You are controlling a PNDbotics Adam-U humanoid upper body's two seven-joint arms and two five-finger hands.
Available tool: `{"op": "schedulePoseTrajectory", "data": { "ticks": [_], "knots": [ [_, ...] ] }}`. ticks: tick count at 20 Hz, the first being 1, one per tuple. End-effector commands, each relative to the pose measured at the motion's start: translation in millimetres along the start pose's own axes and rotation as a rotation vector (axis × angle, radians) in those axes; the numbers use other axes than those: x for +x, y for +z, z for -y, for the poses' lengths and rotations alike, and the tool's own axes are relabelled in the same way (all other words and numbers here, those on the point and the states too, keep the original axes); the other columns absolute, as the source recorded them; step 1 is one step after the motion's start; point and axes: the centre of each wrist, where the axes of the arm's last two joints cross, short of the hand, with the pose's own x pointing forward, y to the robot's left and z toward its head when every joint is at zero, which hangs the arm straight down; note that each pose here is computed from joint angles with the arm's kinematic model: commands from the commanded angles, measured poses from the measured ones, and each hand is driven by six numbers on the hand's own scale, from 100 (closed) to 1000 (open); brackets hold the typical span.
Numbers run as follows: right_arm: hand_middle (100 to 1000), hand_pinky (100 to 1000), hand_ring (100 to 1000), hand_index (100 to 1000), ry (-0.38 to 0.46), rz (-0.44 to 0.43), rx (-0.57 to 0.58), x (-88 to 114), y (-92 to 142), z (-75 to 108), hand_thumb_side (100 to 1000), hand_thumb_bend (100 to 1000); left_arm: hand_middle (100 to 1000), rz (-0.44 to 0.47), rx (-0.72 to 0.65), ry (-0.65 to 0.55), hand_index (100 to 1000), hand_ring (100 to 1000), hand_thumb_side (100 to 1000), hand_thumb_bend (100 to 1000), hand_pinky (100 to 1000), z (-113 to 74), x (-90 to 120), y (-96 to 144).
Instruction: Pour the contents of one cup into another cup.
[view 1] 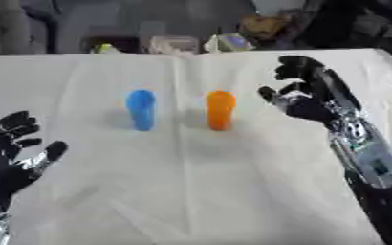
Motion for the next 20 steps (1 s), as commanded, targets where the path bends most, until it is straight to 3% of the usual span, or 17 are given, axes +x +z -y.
{"op": "schedulePoseTrajectory", "data": {
  "ticks": [1, 12, 20],
  "knots": [
    [667, 571, 729, 806, 0.015, 0.024, 0.007, 7, -3, 2.1, 211, 515, 674, 0.029, -0.007, -0.036, 792, 734, 341, 980, 686, -4.4, 9, -7],
    [668, 572, 729, 806, 0.005, 0.040, 0.012, 11, -4, 0.0, 207, 488, 669, 0.027, -0.030, -0.108, 791, 728, 312, 972, 681, 5.8, 3, -29],
    [666, 570, 727, 805, -0.006, 0.059, 0.010, 16, -5, -2.5, 210, 478, 670, 0.015, -0.040, -0.184, 791, 724, 285, 961, 682, 26.2, -11, -59]
  ]
}}
